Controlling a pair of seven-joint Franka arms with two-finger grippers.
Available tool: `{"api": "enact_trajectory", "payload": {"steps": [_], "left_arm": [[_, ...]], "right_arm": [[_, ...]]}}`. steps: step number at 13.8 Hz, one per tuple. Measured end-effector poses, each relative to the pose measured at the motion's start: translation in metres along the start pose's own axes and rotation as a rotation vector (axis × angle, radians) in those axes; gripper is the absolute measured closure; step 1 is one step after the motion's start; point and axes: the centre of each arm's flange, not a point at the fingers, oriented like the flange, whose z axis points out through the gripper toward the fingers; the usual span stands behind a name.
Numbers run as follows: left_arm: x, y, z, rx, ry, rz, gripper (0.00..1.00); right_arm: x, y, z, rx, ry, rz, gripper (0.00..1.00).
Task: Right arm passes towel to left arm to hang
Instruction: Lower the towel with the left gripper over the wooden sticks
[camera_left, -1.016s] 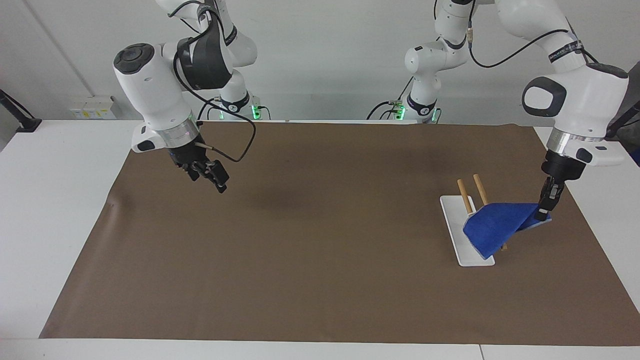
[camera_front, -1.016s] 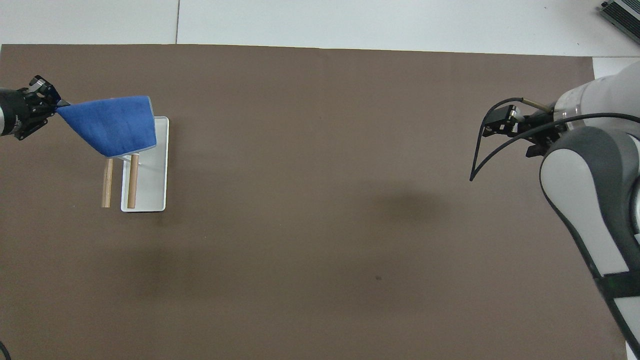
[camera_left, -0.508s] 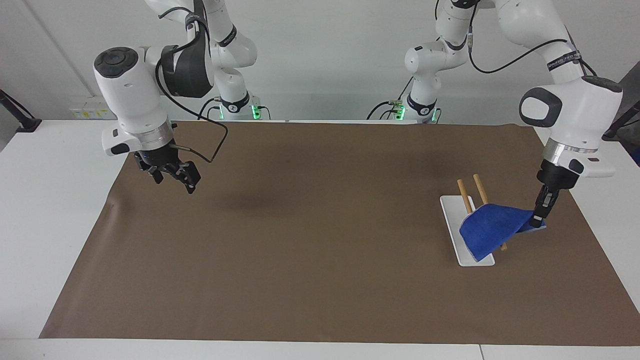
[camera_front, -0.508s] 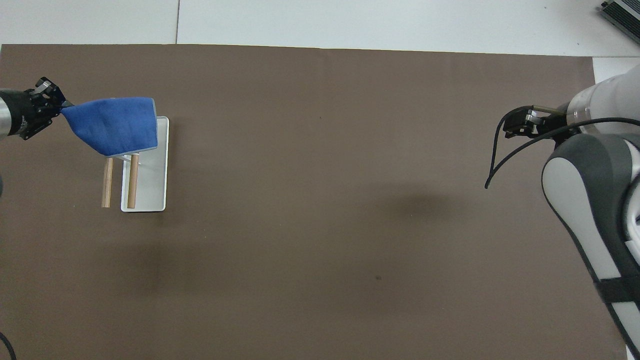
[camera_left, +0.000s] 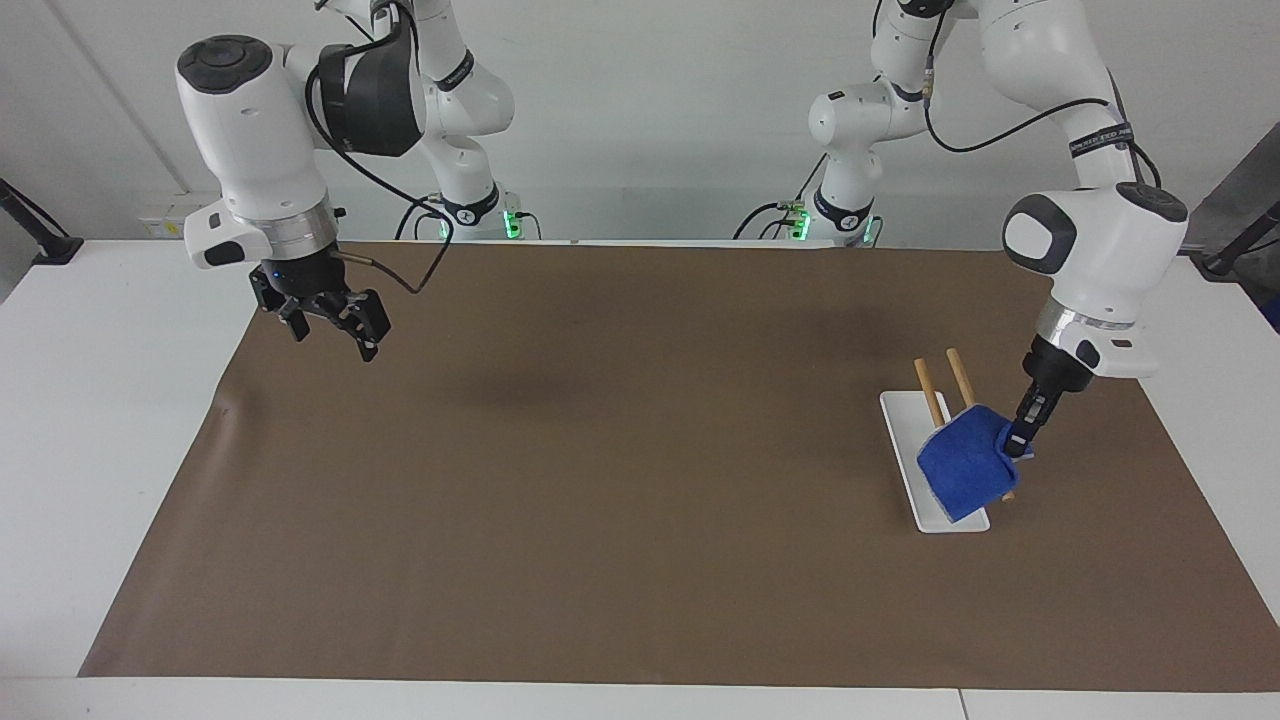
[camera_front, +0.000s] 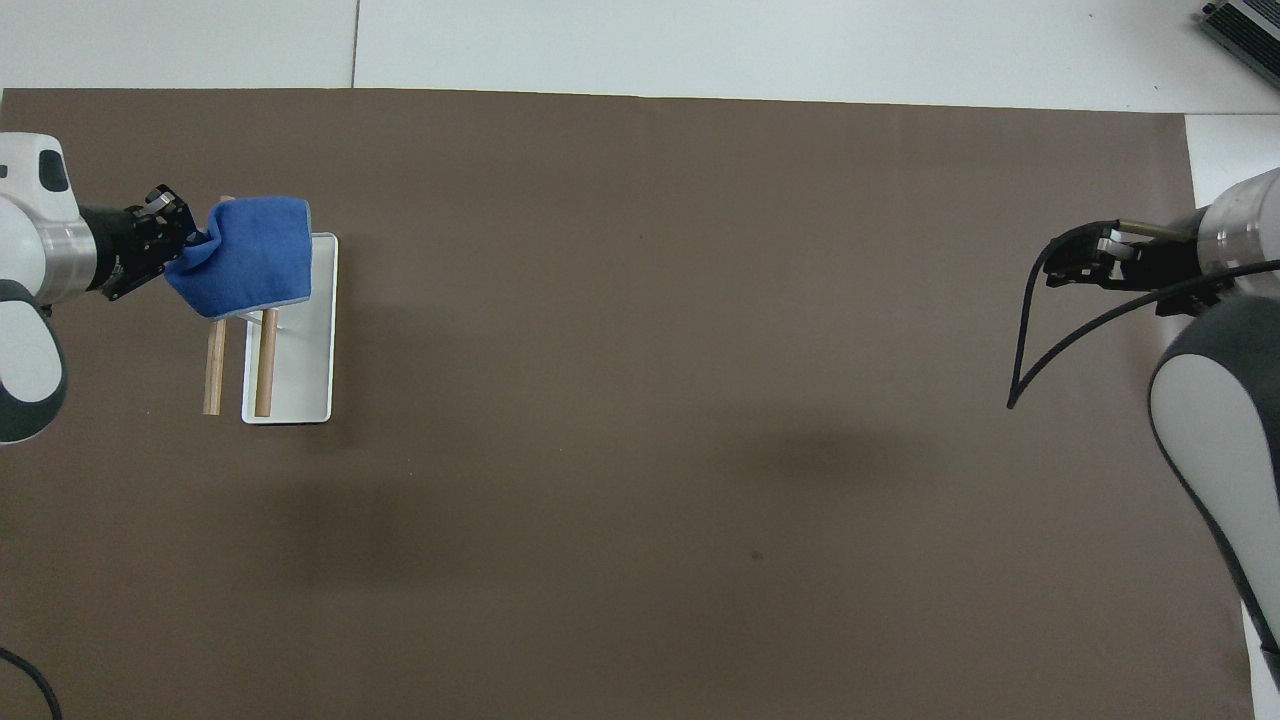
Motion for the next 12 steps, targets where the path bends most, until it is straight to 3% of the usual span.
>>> {"api": "enact_trajectory", "payload": {"steps": [5,12], "left_arm": [[0.021,0.015,-0.039,0.016,-0.037,0.0,0.98],[0.001,0.02,-0.038,0.118,-0.147,0.048,0.98]], "right_arm": [[-0.002,0.0,-0.01,0.033,-0.015,0.002,0.0],[-0.003,-0.001,-0.004,0.038,-0.029,-0.009,0.0]]}}
